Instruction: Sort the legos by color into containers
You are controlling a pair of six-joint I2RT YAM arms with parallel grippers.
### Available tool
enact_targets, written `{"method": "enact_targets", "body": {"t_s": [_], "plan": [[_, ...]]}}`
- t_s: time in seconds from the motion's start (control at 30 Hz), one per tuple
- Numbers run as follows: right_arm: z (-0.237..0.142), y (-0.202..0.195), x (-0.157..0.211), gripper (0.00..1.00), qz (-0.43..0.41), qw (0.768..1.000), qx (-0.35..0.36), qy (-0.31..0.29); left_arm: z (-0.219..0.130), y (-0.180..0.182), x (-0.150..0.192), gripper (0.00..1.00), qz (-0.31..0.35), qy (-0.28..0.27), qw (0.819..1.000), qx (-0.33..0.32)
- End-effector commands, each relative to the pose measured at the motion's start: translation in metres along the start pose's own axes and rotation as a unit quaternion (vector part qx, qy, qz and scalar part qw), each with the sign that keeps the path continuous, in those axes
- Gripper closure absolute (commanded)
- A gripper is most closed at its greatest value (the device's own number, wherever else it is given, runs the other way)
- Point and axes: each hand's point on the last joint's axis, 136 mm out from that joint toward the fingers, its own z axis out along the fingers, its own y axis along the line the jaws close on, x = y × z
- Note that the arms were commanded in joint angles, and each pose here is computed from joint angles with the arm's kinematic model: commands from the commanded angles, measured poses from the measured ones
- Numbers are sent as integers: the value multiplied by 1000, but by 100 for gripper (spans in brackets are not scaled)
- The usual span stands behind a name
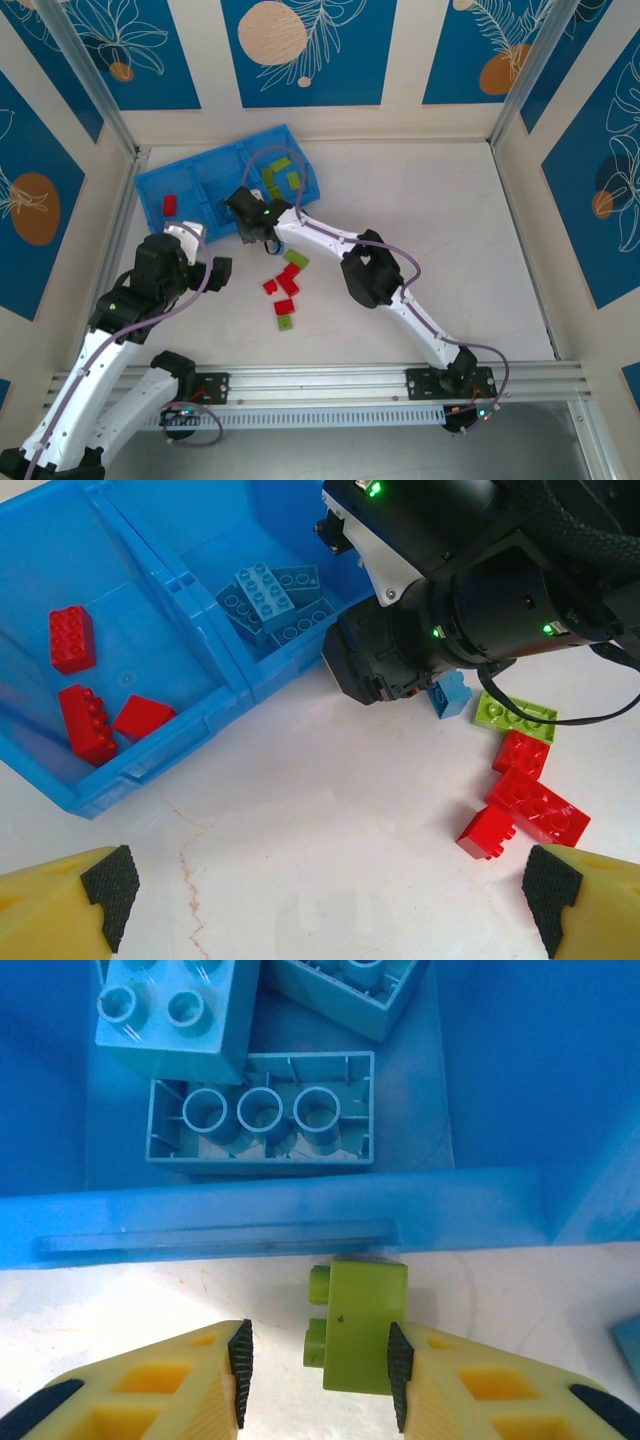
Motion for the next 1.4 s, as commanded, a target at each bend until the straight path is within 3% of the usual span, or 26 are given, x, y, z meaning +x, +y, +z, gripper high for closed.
{"method": "enact_targets", "body": {"t_s": [0.0,0.27,0.4,0.73,1.13,1.37], "plan": [[-7,-6,8,56,-8,1000,17,20,-1,1,-2,0,5,-9,1000,0],[-60,7,-12,52,-23,998,10,-49,-1,2,-2,0,6,-8,1000,-1],[-45,-7,-14,46,-13,998,33,-43,-1,2,-1,0,5,-7,1000,-1],[-5,-8,-8,45,1,1000,18,-7,-2,3,-2,0,5,-11,1000,-4],[14,-4,4,57,9,1000,7,18,-2,3,-2,0,5,-11,1000,-3],[-2,-1,-2,74,5,1000,-2,14,-2,3,-2,0,5,-12,1000,-4]]}}
